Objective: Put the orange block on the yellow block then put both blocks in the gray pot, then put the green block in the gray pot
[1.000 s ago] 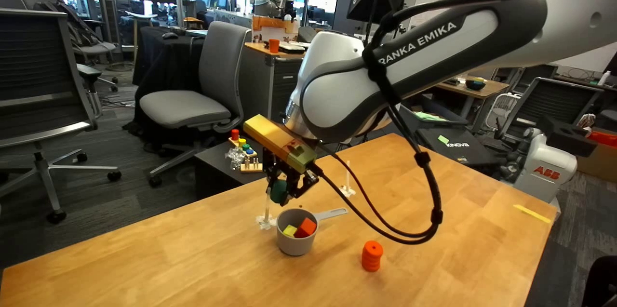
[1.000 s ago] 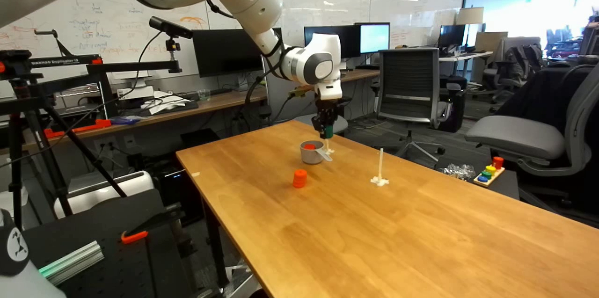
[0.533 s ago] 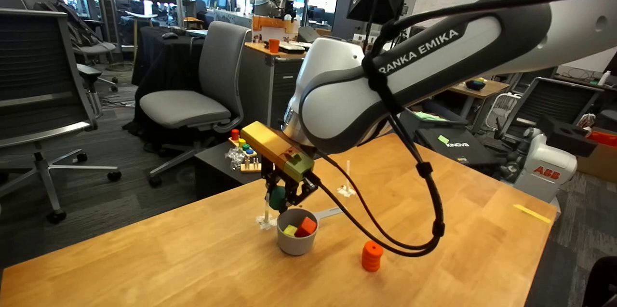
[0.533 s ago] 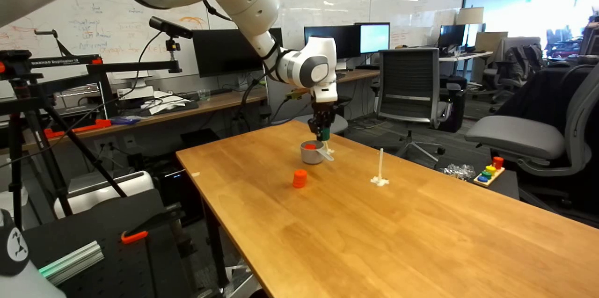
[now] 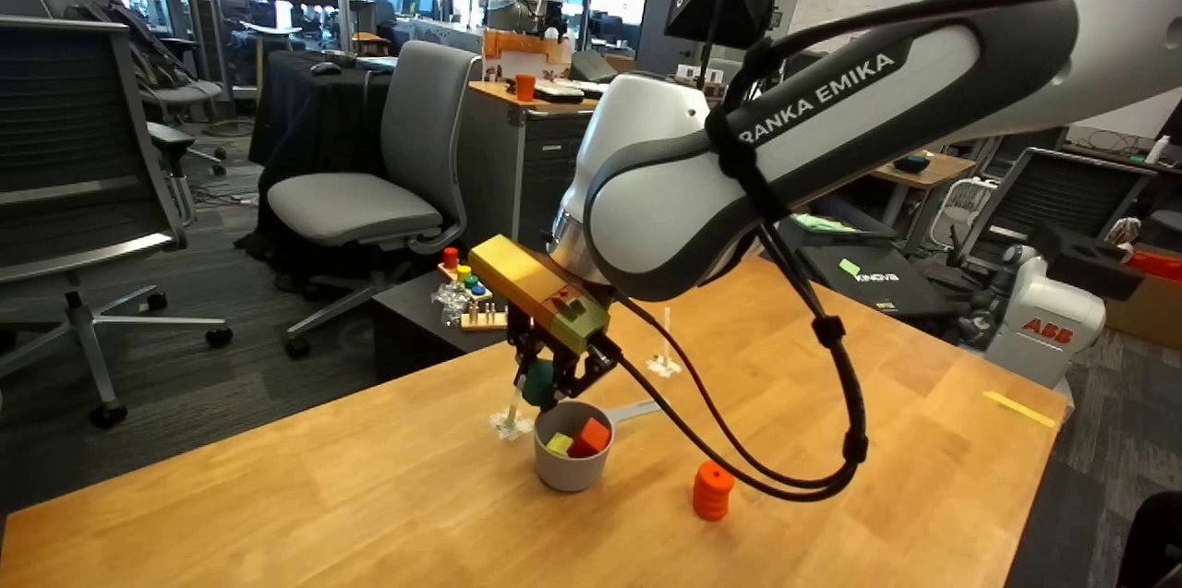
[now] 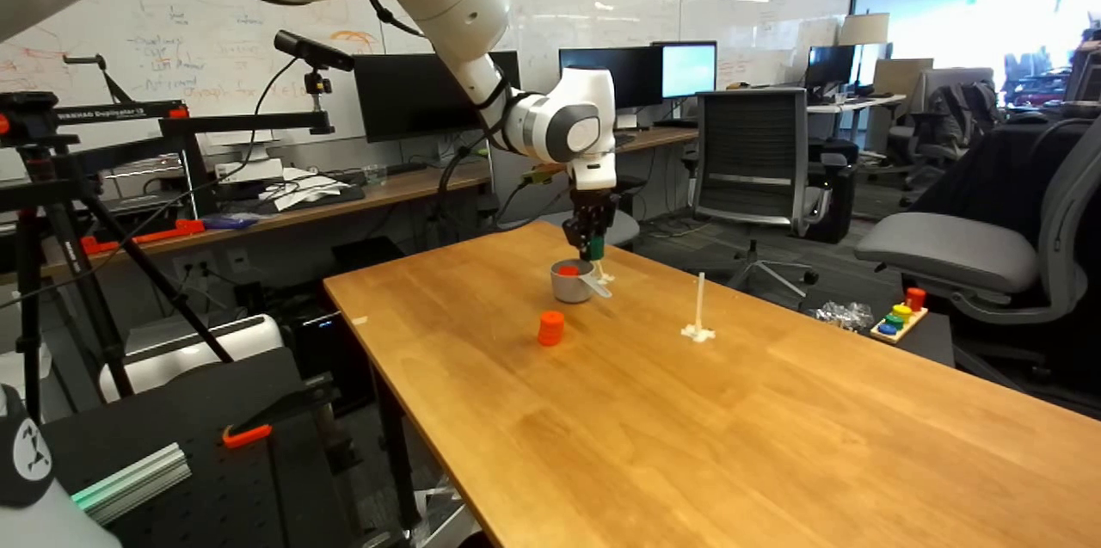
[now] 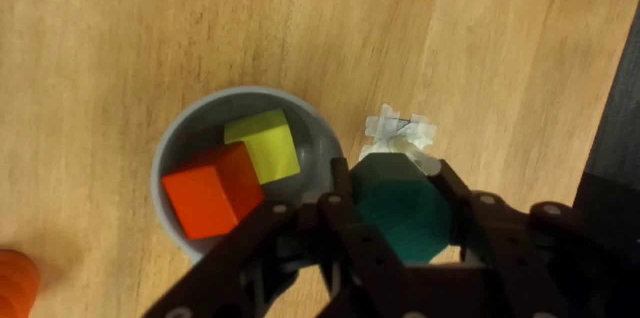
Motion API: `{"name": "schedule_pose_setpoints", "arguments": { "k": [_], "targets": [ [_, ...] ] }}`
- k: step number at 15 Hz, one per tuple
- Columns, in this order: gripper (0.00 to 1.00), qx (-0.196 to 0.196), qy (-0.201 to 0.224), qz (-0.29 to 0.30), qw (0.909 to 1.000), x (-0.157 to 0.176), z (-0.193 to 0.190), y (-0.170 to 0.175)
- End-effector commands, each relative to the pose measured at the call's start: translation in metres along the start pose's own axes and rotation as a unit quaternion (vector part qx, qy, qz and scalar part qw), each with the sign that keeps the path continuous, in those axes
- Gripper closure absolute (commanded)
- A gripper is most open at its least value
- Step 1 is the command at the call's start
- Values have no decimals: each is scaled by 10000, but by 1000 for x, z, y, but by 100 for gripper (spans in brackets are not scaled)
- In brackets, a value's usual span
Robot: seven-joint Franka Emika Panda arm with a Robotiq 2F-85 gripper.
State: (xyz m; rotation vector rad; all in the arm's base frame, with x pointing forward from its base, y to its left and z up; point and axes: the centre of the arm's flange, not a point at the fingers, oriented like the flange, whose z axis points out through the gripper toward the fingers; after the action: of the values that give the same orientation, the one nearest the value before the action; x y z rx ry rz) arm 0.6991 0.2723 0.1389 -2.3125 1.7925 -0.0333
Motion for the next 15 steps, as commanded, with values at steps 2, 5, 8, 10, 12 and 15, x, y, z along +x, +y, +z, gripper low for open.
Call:
{"name": "schedule_pose_setpoints", "arguments": {
  "k": [2, 5, 8, 10, 12, 15],
  "targets": [
    [83, 82, -78, 313, 9994, 15, -15, 6],
    [83, 137, -107, 418, 9990, 35, -19, 5],
    [83, 173, -55, 487, 9986, 43, -20, 6],
    [83, 213, -72, 528, 9984, 43, -24, 7],
    [83, 276, -75, 507, 9983, 40, -29, 10],
    [83, 357, -107, 515, 9980, 37, -35, 11]
  ]
}}
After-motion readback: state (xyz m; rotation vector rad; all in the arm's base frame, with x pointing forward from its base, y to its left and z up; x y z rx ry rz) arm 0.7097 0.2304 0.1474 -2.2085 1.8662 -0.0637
